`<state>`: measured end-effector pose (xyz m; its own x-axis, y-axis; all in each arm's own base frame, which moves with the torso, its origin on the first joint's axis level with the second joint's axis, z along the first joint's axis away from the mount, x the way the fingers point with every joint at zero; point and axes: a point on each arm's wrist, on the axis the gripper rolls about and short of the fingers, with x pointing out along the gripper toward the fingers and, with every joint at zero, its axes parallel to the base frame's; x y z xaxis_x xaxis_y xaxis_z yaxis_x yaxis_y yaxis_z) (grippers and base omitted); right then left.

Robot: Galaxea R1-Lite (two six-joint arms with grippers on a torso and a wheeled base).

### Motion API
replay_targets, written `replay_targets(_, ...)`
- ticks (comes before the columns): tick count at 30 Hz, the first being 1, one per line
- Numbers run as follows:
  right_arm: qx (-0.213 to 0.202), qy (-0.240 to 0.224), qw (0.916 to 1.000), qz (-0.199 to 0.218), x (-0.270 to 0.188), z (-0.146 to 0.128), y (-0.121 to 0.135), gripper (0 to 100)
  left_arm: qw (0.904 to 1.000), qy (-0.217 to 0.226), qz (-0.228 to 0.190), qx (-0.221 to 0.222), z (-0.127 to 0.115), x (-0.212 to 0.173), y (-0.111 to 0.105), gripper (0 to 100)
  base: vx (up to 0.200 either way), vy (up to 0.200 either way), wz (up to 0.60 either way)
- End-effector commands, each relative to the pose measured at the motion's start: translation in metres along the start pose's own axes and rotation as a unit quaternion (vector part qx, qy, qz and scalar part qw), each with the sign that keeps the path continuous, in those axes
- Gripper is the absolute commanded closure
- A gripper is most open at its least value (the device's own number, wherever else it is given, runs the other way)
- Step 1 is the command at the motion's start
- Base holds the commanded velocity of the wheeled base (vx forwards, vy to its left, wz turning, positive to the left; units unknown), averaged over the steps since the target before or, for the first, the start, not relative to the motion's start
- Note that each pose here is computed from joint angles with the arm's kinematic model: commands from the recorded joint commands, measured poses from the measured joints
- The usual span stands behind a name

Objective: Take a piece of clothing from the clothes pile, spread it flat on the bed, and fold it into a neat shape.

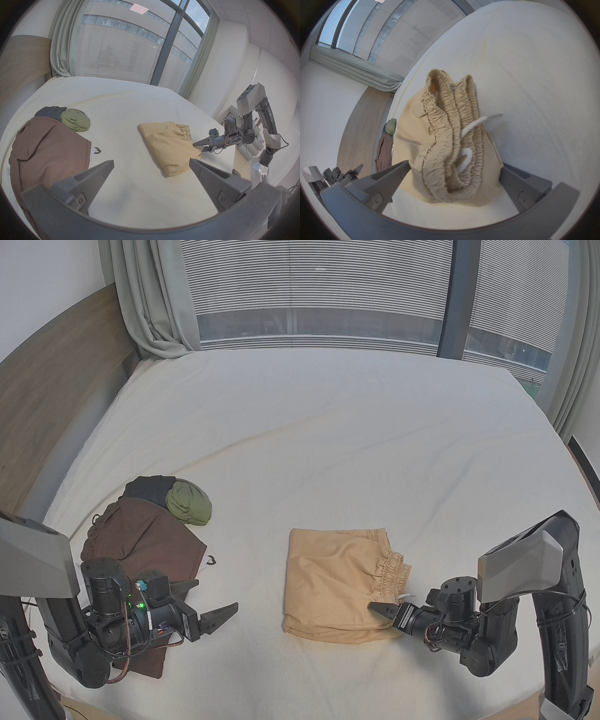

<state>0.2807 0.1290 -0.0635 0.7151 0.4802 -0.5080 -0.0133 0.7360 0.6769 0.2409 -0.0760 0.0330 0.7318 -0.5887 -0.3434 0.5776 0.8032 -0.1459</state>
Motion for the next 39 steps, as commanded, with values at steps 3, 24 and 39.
replay_targets(3,0.016,0.002,0.9997,0.017,0.0064,-0.0032,0.0083,0,1.0,0.001,0.0,-0.001,-0.0004,0.0002,0.0,0,0.0,0.0,0.0)
replay_targets(24,0.017,0.001,0.9997,0.017,0.006,-0.0025,0.009,100,1.0,0.002,-0.004,0.002,-0.0005,0.0009,-0.0022,0,0.0,0.0,0.0)
replay_targets(39,0.017,0.001,0.9997,0.018,0.0051,-0.0024,0.01,100,1.0,-0.001,-0.001,0.003,0.0009,0.0001,-0.002,0,0.0,0.0,0.0)
